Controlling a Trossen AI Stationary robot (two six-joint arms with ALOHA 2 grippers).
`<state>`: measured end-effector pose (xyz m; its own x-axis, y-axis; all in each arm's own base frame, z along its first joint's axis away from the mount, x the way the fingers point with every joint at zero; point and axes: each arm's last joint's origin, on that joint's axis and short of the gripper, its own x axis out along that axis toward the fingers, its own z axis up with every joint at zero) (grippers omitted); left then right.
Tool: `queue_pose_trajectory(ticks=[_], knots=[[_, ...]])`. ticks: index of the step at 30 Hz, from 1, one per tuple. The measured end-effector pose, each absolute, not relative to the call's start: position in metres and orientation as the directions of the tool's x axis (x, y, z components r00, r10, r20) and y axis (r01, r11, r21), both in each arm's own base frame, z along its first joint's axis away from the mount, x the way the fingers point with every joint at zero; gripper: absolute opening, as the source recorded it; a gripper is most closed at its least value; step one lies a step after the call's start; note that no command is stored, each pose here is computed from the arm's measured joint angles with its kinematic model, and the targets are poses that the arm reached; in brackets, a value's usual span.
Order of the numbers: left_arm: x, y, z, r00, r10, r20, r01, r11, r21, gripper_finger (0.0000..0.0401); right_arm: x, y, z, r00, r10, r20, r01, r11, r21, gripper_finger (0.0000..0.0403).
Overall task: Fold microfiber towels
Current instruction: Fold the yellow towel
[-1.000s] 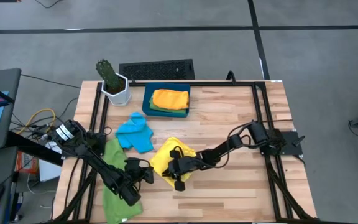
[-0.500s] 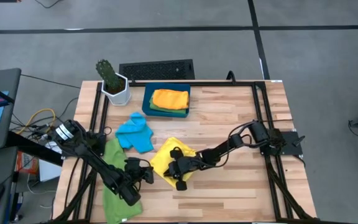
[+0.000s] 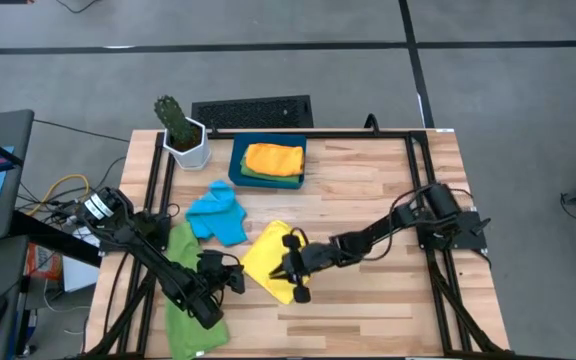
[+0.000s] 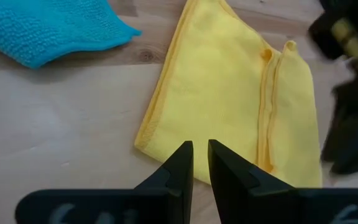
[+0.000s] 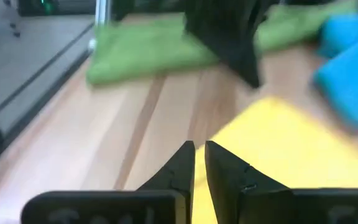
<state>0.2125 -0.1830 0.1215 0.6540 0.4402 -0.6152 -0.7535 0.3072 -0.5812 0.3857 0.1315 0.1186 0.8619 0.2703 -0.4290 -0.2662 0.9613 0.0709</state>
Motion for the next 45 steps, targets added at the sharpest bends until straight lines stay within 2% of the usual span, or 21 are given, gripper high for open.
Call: queue_pose_trajectory(ticks=[4, 10, 16, 22, 26, 31, 40, 45], knots=[[0.212, -0.182, 0.121, 0.647, 0.446, -0.619, -0.760, 0.313, -0.570, 0.0041, 0.391, 0.145, 0.095, 0.872, 0.300, -0.387, -0.292, 0.953, 0.081, 0.0062], [0.213, -0.181, 0.121, 0.637, 0.437, -0.636, -0.770, 0.310, -0.558, 0.0041, 0.406, 0.146, 0.066, 0.849, 0.282, -0.446, -0.244, 0.959, 0.143, 0.0062], [0.209, -0.178, 0.120, 0.599, 0.435, -0.672, -0.800, 0.306, -0.516, 0.0041, 0.415, 0.143, 0.063, 0.833, 0.313, -0.455, -0.253, 0.949, 0.189, 0.0062], [0.200, -0.176, 0.114, 0.538, 0.473, -0.698, -0.837, 0.200, -0.510, 0.0041, 0.414, 0.144, 0.064, 0.829, 0.319, -0.459, -0.254, 0.946, 0.199, 0.0062], [0.205, -0.177, 0.107, 0.573, 0.503, -0.648, -0.805, 0.195, -0.561, 0.0045, 0.414, 0.144, 0.064, 0.826, 0.322, -0.463, -0.253, 0.945, 0.206, 0.0062], [0.212, -0.175, 0.100, 0.585, 0.529, -0.615, -0.787, 0.184, -0.589, 0.0076, 0.414, 0.144, 0.063, 0.823, 0.323, -0.468, -0.253, 0.945, 0.207, 0.0062], [0.220, -0.171, 0.089, 0.550, 0.522, -0.652, -0.819, 0.183, -0.544, 0.0172, 0.413, 0.144, 0.063, 0.817, 0.332, -0.471, -0.261, 0.942, 0.212, 0.0062], [0.229, -0.174, 0.092, 0.546, 0.468, -0.695, -0.831, 0.201, -0.518, 0.0180, 0.414, 0.143, 0.064, 0.819, 0.336, -0.466, -0.260, 0.940, 0.220, 0.0062]])
